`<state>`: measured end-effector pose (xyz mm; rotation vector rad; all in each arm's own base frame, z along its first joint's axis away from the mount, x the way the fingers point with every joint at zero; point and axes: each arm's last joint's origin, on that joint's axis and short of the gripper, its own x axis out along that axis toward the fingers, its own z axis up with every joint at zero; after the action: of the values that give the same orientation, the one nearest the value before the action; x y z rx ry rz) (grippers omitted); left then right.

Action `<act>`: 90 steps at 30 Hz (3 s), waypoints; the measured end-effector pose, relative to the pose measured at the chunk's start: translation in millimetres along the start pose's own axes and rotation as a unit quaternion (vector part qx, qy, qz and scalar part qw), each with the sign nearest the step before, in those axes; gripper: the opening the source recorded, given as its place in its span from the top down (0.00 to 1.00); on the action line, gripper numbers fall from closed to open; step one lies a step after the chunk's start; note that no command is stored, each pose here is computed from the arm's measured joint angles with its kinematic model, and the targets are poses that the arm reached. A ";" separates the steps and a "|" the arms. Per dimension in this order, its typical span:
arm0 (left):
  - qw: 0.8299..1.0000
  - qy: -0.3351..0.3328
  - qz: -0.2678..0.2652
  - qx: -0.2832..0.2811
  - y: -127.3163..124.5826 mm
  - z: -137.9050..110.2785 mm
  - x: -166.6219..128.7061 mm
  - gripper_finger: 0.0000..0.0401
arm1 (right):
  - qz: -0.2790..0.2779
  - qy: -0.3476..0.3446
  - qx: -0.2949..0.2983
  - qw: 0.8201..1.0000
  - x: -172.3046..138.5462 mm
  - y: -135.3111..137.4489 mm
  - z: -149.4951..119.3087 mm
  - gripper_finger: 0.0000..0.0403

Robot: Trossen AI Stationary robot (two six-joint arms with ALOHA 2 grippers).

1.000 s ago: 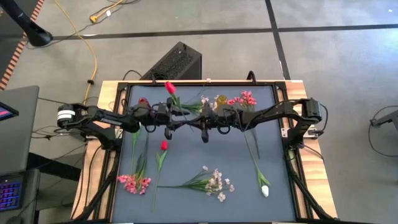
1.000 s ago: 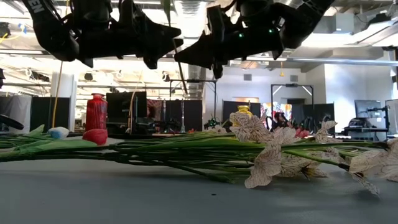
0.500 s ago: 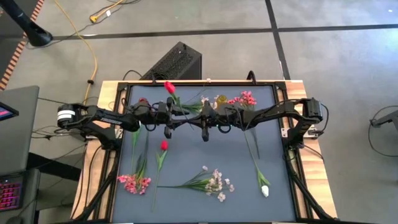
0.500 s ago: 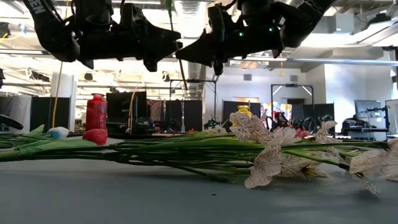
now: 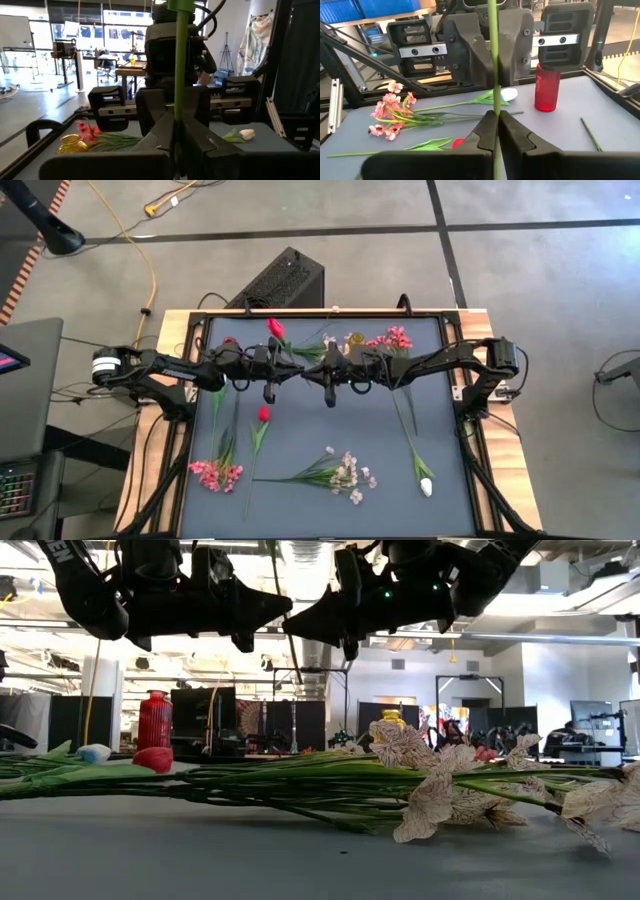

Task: Sort flowers into vase by color
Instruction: Put the top red flower into the red vase

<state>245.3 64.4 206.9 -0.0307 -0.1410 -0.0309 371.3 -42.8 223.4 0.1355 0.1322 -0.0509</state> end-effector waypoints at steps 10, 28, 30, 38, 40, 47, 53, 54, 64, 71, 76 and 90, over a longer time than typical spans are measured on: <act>1.000 -0.002 0.008 0.001 2.1 1.8 -1.2 1.00 | 0.000 0.003 -0.014 1.000 0.0 0.1 -0.6 0.74; 0.960 0.058 0.275 0.012 2.0 67.4 -86.1 1.00 | -0.024 0.053 -0.039 0.998 -2.2 -17.6 -8.9 0.38; 0.947 0.059 0.316 0.014 -2.9 72.7 -100.8 1.00 | -0.024 0.051 -0.043 0.997 -2.2 -17.7 -8.4 0.38; 0.888 0.074 0.454 0.022 -14.3 77.3 -142.4 1.00 | -0.023 0.052 -0.067 0.996 -2.2 -17.5 -8.4 0.38; 0.879 0.074 0.470 0.023 -15.3 77.3 -146.7 1.00 | -0.023 0.052 -0.067 0.996 -2.2 -17.5 -8.5 0.38; 0.861 0.095 0.499 0.031 -14.7 73.9 -150.0 1.00 | -0.023 0.052 -0.067 0.996 -2.2 -17.5 -8.5 0.38; 0.848 0.103 0.518 0.035 -14.1 72.4 -151.4 1.00 | -0.023 0.052 -0.066 0.996 -2.2 -17.5 -8.5 0.38; 0.848 0.104 0.518 0.037 -14.1 72.4 -151.4 1.00 | -0.023 0.052 -0.066 0.996 -2.2 -17.5 -8.5 0.38; 0.847 0.106 0.519 0.039 -13.6 69.0 -151.1 1.00 | -0.022 0.053 -0.066 0.996 -2.2 -17.3 -8.7 0.38; 0.839 0.110 0.532 0.039 -10.2 64.5 -152.7 1.00 | -0.022 0.053 -0.066 0.996 -2.2 -17.3 -8.7 0.38; 0.839 0.110 0.531 0.037 -8.4 64.5 -153.7 1.00 | -0.022 0.053 -0.066 0.996 -2.2 -17.3 -8.7 0.38; 0.832 0.120 0.542 0.004 -0.7 58.6 -150.9 1.00 | -0.022 0.053 -0.066 0.996 -2.2 -17.5 -8.8 0.38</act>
<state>87.7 70.0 243.7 -0.0962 0.1454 1.1099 366.9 -58.8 212.8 0.0039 0.2449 -0.0797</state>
